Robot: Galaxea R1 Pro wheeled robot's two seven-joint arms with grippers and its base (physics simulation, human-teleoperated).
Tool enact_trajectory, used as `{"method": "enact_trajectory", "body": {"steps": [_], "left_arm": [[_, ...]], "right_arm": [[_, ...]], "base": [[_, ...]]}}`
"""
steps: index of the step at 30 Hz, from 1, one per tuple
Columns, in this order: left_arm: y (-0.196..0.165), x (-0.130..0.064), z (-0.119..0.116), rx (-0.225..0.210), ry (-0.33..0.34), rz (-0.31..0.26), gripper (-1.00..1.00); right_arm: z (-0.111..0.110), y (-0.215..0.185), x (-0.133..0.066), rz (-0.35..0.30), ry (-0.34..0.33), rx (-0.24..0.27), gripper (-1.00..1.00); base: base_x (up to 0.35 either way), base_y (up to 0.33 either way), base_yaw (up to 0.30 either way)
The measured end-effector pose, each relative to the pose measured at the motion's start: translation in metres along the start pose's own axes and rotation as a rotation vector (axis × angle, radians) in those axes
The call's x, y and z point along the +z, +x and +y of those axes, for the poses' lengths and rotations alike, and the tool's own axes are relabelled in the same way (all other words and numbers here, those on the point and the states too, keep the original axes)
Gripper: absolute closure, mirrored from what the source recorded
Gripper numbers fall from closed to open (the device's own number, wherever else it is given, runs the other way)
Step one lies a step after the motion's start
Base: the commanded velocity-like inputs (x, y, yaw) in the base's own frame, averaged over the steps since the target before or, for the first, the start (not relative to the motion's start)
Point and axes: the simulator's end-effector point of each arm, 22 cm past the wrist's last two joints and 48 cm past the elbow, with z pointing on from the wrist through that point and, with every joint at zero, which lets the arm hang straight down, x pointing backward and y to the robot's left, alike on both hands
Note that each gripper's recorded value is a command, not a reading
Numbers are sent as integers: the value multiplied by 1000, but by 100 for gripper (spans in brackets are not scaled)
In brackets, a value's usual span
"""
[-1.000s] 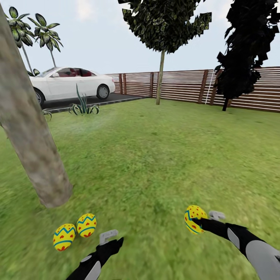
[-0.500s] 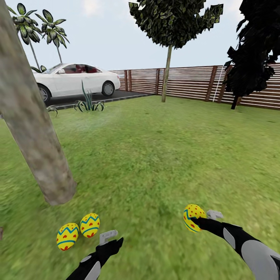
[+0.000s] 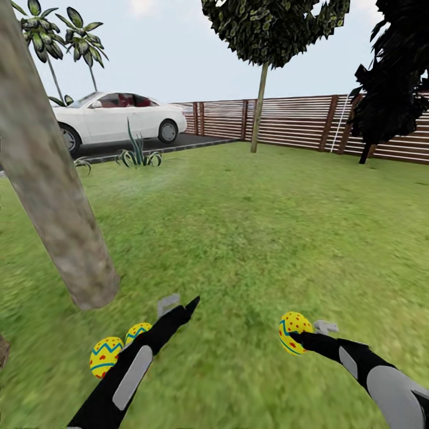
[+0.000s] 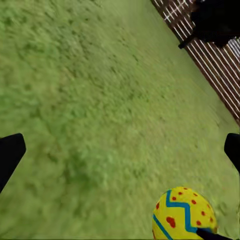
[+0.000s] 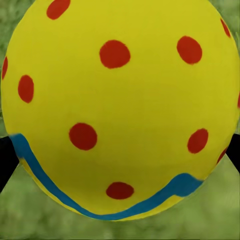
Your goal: Take the three Easter eggs out of the wicker basket on the lawn in the garden, then place them on the lawn next to a single tree (choose any tree) so that all three eggs are next to the same tree and none are left in the basket.
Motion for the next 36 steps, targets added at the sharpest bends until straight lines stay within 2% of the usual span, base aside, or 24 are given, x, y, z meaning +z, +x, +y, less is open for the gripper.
{"method": "enact_trajectory", "body": {"steps": [1, 2, 3, 4, 5, 6, 7, 10, 14, 17, 18, 19, 20, 21, 23, 30, 31, 34, 36], "left_arm": [[-24, 0, -28, -27, 67, -37, -100], [-68, -4, -72, -70, 175, -111, -100], [-82, -8, -88, -110, 218, -137, -100], [-90, -9, -95, -164, 246, -150, -100], [-93, -10, -99, -194, 260, -157, -100], [-97, -11, -104, -213, 277, -164, -100], [-105, -13, -112, -214, 299, -177, -100], [-112, -12, -131, -206, 337, -183, -100], [-99, -10, -154, -188, 380, -148, -100], [-110, -12, -192, -193, 461, -159, -100], [-108, -16, -207, -233, 506, -121, -100], [-98, -18, -217, -279, 541, -60, -100], [-84, -22, -230, -326, 582, 32, -100], [-78, -24, -234, -338, 595, 66, -100], [-74, -26, -236, -338, 601, 92, -100], [-72, -27, -234, -332, 607, 101, -100], [-72, -28, -235, -333, 618, 100, -100], [-60, -38, -259, -326, 713, 131, -100], [-58, -38, -259, -327, 717, 134, -100]], "right_arm": [[12, 1, 5, 3, -17, 1, 100], [47, 4, 15, 12, -76, -6, 100], [63, 9, 19, 27, -105, -19, 100], [75, 14, 22, 43, -127, -31, 100], [88, 18, 25, 57, -146, -31, 100], [110, 18, 29, 72, -173, -28, 100], [129, 7, 33, 59, -192, -32, 100], [154, -4, 39, 38, -196, -66, 100], [158, 1, 46, 56, -138, -162, 100], [160, -2, 47, 50, -134, -176, 100], [166, -3, 48, 45, -139, -179, 100], [173, -6, 48, 38, -142, -185, 100], [182, -15, 50, 21, -118, -223, 100], [193, -18, 54, 14, -70, -313, 100], [210, -21, 56, 1, -57, -403, 100], [215, -31, 55, -17, -63, -406, 100], [215, -30, 56, -16, -63, -405, 100], [214, -29, 57, -14, -63, -405, 100], [214, -28, 58, -11, -64, -404, 100]], "base": [[0, 0, 105], [0, 0, 126], [0, 0, 147], [0, 0, 164], [0, 0, 193], [0, 0, 211], [0, 0, 216], [0, 0, 219], [0, 0, 220], [0, 0, 68], [0, 0, 13], [0, 0, 3], [0, 0, 0], [0, 0, 0], [0, 0, 0], [0, 0, 93], [0, 0, 163], [0, 0, 164], [0, 0, 164]]}}
